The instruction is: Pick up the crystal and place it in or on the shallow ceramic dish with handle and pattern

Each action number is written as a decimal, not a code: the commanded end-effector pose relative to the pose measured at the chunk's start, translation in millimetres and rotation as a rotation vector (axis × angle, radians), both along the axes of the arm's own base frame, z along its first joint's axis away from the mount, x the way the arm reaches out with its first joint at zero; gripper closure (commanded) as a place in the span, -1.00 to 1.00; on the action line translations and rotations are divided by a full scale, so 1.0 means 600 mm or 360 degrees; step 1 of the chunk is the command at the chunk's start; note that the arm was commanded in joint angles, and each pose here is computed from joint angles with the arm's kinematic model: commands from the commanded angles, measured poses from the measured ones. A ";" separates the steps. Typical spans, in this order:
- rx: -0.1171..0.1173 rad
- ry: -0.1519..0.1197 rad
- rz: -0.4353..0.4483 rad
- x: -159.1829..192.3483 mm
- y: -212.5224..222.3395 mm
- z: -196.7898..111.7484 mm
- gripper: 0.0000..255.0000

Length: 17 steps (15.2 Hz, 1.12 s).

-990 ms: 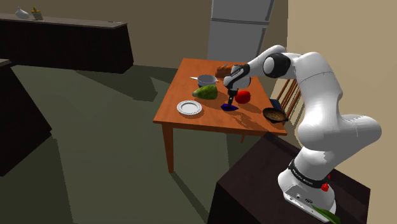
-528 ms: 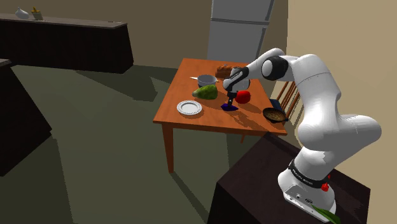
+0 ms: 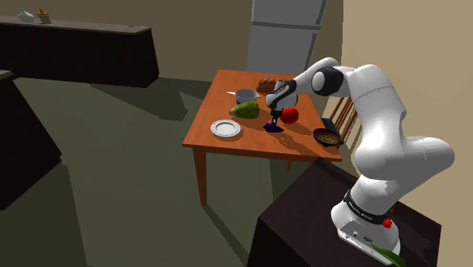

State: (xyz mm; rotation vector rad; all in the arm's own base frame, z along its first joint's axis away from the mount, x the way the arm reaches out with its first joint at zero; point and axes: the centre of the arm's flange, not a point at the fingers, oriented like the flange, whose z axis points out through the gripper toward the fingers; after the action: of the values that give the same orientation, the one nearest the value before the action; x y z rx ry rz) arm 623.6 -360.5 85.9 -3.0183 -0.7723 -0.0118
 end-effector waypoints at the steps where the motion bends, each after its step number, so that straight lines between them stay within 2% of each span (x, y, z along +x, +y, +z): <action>1: 0.0000 0.0000 0.0000 0.000 0.000 0.000 1.00; 5: 0.0000 0.0000 0.0000 0.000 0.000 0.000 1.00; 17: 0.0000 0.0000 0.0000 0.000 0.000 0.106 1.00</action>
State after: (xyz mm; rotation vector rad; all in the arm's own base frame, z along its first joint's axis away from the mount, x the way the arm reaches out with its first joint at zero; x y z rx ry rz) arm 623.9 -361.2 143.5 -3.0186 -0.7725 -0.0123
